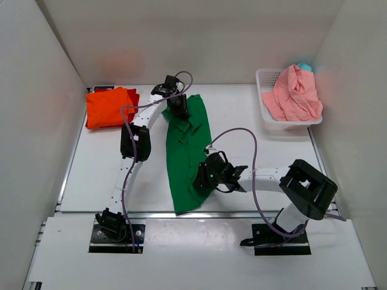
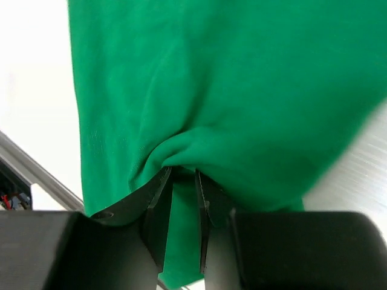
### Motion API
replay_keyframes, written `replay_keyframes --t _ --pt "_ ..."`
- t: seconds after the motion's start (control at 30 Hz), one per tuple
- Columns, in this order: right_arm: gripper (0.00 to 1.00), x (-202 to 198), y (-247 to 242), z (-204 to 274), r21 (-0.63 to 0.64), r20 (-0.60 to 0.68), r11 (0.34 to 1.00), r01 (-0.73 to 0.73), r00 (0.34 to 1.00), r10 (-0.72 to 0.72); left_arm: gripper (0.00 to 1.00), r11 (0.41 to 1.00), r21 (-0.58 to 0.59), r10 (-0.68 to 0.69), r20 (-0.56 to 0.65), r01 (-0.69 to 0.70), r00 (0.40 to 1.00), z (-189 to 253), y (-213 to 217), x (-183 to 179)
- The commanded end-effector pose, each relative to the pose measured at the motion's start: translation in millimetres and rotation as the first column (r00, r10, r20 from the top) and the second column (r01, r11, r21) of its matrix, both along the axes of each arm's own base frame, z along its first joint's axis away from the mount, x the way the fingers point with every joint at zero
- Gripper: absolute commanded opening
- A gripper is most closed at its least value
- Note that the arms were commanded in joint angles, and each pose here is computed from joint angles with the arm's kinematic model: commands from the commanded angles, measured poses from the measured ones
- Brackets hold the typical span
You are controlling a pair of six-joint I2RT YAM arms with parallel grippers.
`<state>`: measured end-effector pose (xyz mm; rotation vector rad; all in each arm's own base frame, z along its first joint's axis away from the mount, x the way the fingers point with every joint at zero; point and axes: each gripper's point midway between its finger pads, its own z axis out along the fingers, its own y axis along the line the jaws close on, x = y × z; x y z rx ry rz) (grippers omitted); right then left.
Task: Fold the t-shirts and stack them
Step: Rotate the tshirt 90 degrees, then grab the bottom of the folded rectangular tshirt with both arms
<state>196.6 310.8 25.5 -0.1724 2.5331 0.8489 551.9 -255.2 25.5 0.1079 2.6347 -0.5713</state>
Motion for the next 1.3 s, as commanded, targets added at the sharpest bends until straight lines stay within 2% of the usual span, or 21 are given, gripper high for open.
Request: replay_keyframes --t 0.0,0.07,0.2,0.33,0.43,0.47,0.5,0.53,0.57,0.6,0.63,0.67,0.73,0.77,0.87,0.93,0.97,1.0,1.07,1.1,1.27 --pt "0.2 -19.9 4.2 -18.8 -0.058 -0.029 0.997 -0.045 0.999 0.044 0.37 0.991 -0.127 -0.025 0.065 0.034 0.998 6.2 -28.3 16.1" --pt "0.2 -31.9 8.7 -20.7 -0.069 -0.039 0.995 -0.072 0.997 0.069 0.43 0.988 -0.145 -0.038 0.134 0.057 0.99 15.7 -35.1 28.2" --pt "0.26 -54.4 18.5 -26.4 -0.078 -0.019 0.978 -0.192 0.981 0.191 0.43 0.98 -0.148 -0.088 0.276 0.133 0.957 56.6 -44.2 40.2" --pt "0.29 -41.1 17.4 -27.6 -0.061 0.039 0.959 -0.277 0.959 0.279 0.47 0.98 -0.006 -0.168 0.52 0.201 0.838 134.3 -47.4 52.4" --pt "0.32 -18.3 15.1 -12.7 -0.103 0.132 0.95 -0.296 0.942 0.308 0.48 0.99 0.046 -0.131 0.613 0.131 0.779 192.6 -29.9 52.0" --pt "0.34 -4.5 17.7 3.6 -0.117 0.2 0.953 -0.279 0.933 0.298 0.49 0.991 0.018 -0.115 0.629 0.133 0.769 216.8 -22.9 44.4" --pt "0.35 2.5 20.2 19.5 -0.108 0.249 0.955 -0.277 0.922 0.296 0.48 0.991 0.004 -0.106 0.618 0.132 0.779 213.5 -14.9 40.8" --pt "0.36 10.4 14.6 23.4 -0.148 0.281 0.954 -0.26 0.914 0.293 0.47 0.992 -0.046 -0.06 0.654 0.119 0.754 254.4 -7.8 28.0" --pt "0.37 16.6 8.0 32.8 -0.166 0.292 0.96 -0.226 0.918 0.267 0.47 0.99 -0.094 -0.016 0.665 0.105 0.746 276.1 6.1 9.9" --pt "0.37 26.0 1.4 42.0 -0.181 0.319 0.969 -0.17 0.922 0.221 0.47 0.992 -0.099 0.0 0.633 0.081 0.774 250.3 20.5 0.9" --pt "0.37 33.6 -11.0 43.1 -0.201 0.318 0.972 -0.121 0.931 0.182 0.48 0.988 -0.142 0.044 0.636 0.06 0.771 257.7 37.8 -25.0" --pt "0.36 35.7 -28.5 38.7 -0.221 0.274 0.972 -0.074 0.952 0.135 0.48 0.979 -0.196 0.099 0.684 0.052 0.722 302.3 51.4 -52.8" --pt "0.33 29.5 -52.0 33.7 -0.225 0.236 0.974 0.001 0.97 0.054 0.48 0.976 -0.219 0.136 0.601 -0.001 0.788 266.3 79.0 -99.5" --pt "0.33 23.6 -58.1 28.1 -0.234 0.218 0.972 0.007 0.975 0.045 0.47 0.975 -0.222 0.142 0.606 -0.006 0.782 276.9 86.1 -120.1" --pt "0.34 -7.3 -76.4 13.8 -0.184 0.185 0.983 0.029 0.983 0.006 0.48 0.999 -0.034 -0.013 0.423 0.03 0.906 202.5 80.6 -207.1" --pt "0.35 -22.3 -75.9 14.8 -0.11 0.167 0.993 0.04 0.986 -0.021 0.49 0.999 0.014 -0.046 0.355 0.044 0.934 172.9 80.0 -255.5" --pt "0.35 -30.8 -73.9 17.4 -0.065 0.16 0.998 0.026 0.987 -0.016 0.48 0.999 0.019 -0.049 0.262 0.046 0.964 138.1 81.1 -282.0" --pt "0.36 -33.9 -73.6 18.4 -0.045 0.158 0.998 0.032 0.987 -0.024 0.48 0.999 -0.006 -0.038 0.265 0.041 0.964 136.1 84.6 -296.8" --pt "0.37 -44.7 -71.1 23.5 0.019 0.138 0.999 0.038 0.99 -0.04 0.49 0.999 -0.054 0.0 0.174 0.009 0.985 86.9 97.0 -342.3" --pt "0.38 -47.3 -71.1 25.7 0.041 0.134 0.998 0.043 0.99 -0.049 0.48 0.999 -0.044 0.009 0.122 -0.004 0.992 60.4 104.9 -358.1" --pt "0.43 -64.9 -62.7 19.3 0.102 0.062 0.994 0.045 0.997 -0.051 0.43 0.993 -0.114 0.049 0.053 -0.043 0.997 52.5 92.8 -391.3"
